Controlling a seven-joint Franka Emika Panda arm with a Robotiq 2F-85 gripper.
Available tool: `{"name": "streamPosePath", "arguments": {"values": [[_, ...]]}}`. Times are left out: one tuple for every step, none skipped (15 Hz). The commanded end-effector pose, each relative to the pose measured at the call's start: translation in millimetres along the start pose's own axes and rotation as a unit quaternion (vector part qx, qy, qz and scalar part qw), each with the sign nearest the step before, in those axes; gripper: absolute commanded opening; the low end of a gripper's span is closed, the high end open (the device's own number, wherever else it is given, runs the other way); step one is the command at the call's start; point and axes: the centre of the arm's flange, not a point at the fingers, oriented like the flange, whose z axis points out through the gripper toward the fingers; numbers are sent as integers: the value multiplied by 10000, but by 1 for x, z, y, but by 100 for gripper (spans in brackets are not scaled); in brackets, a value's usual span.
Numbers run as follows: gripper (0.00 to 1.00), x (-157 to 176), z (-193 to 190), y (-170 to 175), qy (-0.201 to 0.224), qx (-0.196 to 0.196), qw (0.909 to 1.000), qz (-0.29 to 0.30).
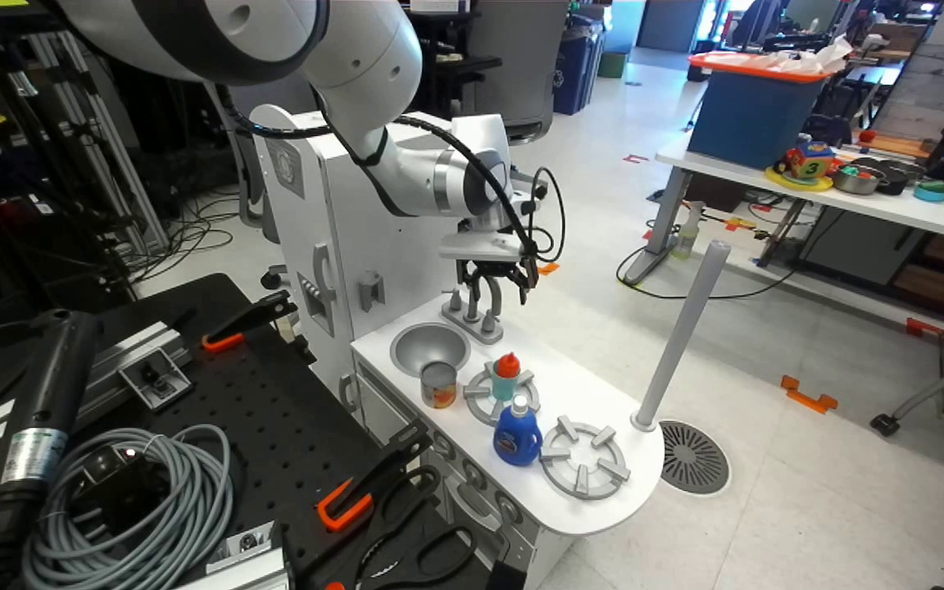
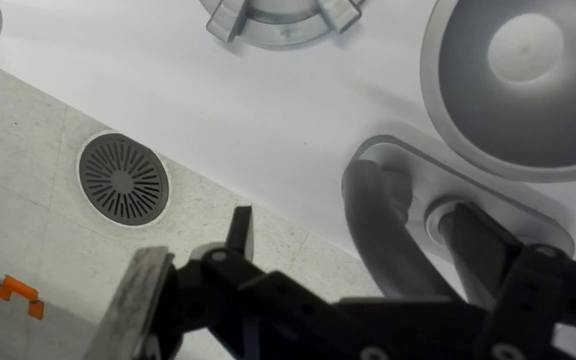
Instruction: Turn the faucet to the left
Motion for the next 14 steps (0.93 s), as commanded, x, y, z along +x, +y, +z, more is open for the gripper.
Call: {"name": "streamPosePath", "arguments": {"values": [[100,-4,19,-15,70,351,9980,-519],[100,-7,22,-24,67,429,9968,-670],[100,-8,23,-31,71,500,9954,-812],[100,-11,23,-42,84,536,9936,-988],[100,-13,24,-51,92,560,9918,-1147],[100,-14,23,-51,100,487,9906,-1272],[100,-16,25,-49,104,412,9892,-1400],[100,-17,26,-49,119,348,9879,-1508],[100,-17,25,-49,95,323,9875,-1541],[100,-20,22,-51,54,374,9872,-1548],[100,-24,18,-53,6,433,9868,-1559],[100,-33,9,-59,-136,596,9858,-1565],[100,-39,2,-63,-209,715,9841,-1612],[100,-46,-7,-70,-288,900,9812,-1682]]}}
